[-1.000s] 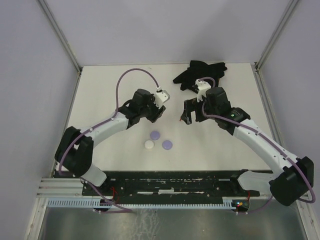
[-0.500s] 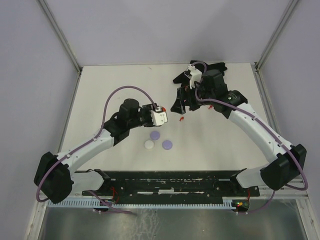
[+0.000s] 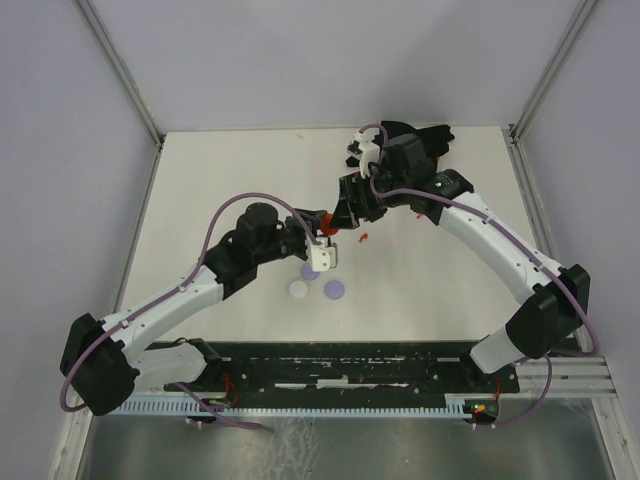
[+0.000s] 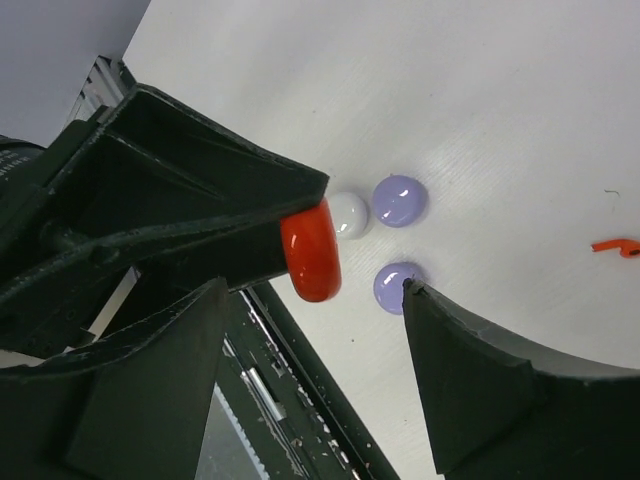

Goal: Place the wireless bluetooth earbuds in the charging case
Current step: Pick up the charging case at the center of the board.

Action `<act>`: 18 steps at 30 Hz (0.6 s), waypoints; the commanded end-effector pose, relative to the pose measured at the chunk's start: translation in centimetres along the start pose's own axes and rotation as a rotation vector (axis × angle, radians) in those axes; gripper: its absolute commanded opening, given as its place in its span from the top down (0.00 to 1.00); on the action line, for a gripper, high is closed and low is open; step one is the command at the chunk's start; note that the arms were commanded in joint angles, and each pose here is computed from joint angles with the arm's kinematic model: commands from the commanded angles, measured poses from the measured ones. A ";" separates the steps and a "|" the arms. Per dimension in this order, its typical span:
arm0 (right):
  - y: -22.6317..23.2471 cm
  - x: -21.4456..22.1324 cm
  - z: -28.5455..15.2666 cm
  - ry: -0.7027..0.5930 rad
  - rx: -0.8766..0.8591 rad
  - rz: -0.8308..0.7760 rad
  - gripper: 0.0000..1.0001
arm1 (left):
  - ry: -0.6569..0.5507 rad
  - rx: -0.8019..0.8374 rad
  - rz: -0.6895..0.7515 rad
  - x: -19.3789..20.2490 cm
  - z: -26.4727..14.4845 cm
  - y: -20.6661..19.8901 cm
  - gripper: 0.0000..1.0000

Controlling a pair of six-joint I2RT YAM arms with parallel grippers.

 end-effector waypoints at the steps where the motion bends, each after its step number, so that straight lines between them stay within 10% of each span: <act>1: 2.2 -2.4 -0.4 -0.054 -0.077 -0.052 0.23 | -0.073 -0.025 0.115 -2.8 -0.3 1.3 0.61; 18: 2.4 -0.3 0.2 -0.002 -0.101 -0.069 0.61 | -0.117 -0.008 0.106 -4.4 -0.4 0.6 0.59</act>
Point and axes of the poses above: each gripper's point midway between its finger pads, its own z axis out along the fingers, its own y axis along the line the jaws close on, x = y × z, the point moved 1 cm from there along -z, back along the fingers, and after that the axes turned 11 degrees about -z, right-handed, at the moved point
